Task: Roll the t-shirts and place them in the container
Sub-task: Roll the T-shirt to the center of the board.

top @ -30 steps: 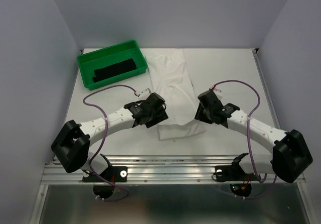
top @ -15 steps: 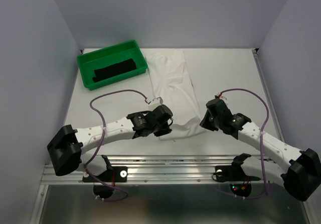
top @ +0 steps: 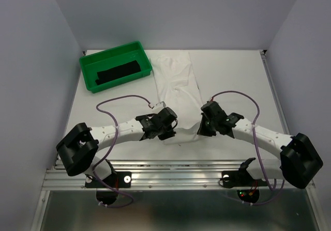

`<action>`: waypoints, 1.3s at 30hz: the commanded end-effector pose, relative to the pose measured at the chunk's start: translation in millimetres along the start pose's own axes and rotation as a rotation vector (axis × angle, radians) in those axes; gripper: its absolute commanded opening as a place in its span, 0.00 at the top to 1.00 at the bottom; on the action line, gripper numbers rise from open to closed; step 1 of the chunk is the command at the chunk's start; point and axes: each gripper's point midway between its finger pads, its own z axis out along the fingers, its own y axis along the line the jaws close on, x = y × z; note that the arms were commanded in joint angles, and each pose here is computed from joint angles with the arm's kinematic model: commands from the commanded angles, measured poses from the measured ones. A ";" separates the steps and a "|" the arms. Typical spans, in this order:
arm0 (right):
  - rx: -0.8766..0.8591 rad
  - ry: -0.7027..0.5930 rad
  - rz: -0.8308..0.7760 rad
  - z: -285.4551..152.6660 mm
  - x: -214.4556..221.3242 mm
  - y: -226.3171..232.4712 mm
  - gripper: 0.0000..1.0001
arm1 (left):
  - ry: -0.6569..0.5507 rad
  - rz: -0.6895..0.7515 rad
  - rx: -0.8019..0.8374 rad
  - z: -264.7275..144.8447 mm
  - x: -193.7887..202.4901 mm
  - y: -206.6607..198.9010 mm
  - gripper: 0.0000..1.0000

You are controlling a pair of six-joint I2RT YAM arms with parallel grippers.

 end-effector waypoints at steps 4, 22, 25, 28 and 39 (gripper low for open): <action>0.031 -0.114 -0.042 13.2 -41.4 19.4 0.97 | 0.001 -0.014 -0.051 19.4 -3.3 27.4 1.00; 0.299 -0.104 -0.019 44.0 -28.8 -58.5 0.99 | 0.056 0.048 -0.146 45.4 6.6 61.8 1.00; 0.320 -0.097 -0.004 43.1 -19.7 -68.9 0.99 | 0.051 0.055 -0.150 44.9 2.6 65.4 1.00; 0.335 -0.108 0.018 38.0 -14.7 -77.5 0.99 | 0.056 0.076 -0.156 43.9 1.2 69.1 1.00; 0.320 -0.141 0.042 19.1 -16.2 -79.1 0.99 | 0.105 0.133 -0.165 39.1 9.9 79.5 1.00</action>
